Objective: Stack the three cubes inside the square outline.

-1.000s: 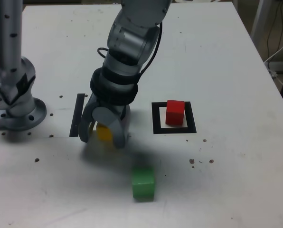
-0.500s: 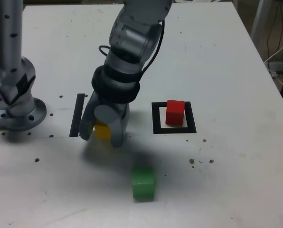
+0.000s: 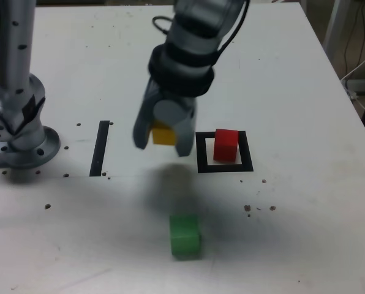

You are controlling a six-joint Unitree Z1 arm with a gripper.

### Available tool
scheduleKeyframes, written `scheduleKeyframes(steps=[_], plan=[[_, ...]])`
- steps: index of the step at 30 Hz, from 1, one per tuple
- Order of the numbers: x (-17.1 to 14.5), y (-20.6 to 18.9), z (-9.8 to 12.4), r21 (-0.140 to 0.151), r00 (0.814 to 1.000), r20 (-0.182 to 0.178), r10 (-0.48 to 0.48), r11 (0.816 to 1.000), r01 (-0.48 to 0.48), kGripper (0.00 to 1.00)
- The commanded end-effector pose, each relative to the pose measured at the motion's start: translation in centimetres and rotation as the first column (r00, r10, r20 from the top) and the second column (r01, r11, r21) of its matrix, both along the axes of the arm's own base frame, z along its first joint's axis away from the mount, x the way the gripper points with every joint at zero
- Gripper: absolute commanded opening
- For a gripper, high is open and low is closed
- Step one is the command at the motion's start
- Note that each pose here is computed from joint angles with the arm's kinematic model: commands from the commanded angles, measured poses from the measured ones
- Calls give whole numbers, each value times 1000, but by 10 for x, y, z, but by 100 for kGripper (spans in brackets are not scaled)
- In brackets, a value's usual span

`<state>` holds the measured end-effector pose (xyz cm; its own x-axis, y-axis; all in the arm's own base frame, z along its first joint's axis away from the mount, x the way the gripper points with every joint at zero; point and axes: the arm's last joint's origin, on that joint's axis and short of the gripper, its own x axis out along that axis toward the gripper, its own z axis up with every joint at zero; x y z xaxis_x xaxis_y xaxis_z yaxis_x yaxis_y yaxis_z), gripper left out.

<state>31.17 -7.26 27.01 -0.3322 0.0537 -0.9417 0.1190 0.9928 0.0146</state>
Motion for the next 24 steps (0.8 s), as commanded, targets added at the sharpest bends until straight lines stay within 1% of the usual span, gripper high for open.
scheduleKeyframes(steps=[1, 6, 12, 20, 24], plan=[[20, 2, 14, -19, 998, 66, 6, 1000, -4, 27], [41, 11, 12, -38, 997, 80, 12, 999, -9, 27], [59, 19, 13, -50, 994, 104, 19, 999, -14, 27], [67, 34, 8, -57, 995, 91, 34, 998, -29, 27], [72, 37, 2, -69, 997, 78, 22, 997, -16, 27]])
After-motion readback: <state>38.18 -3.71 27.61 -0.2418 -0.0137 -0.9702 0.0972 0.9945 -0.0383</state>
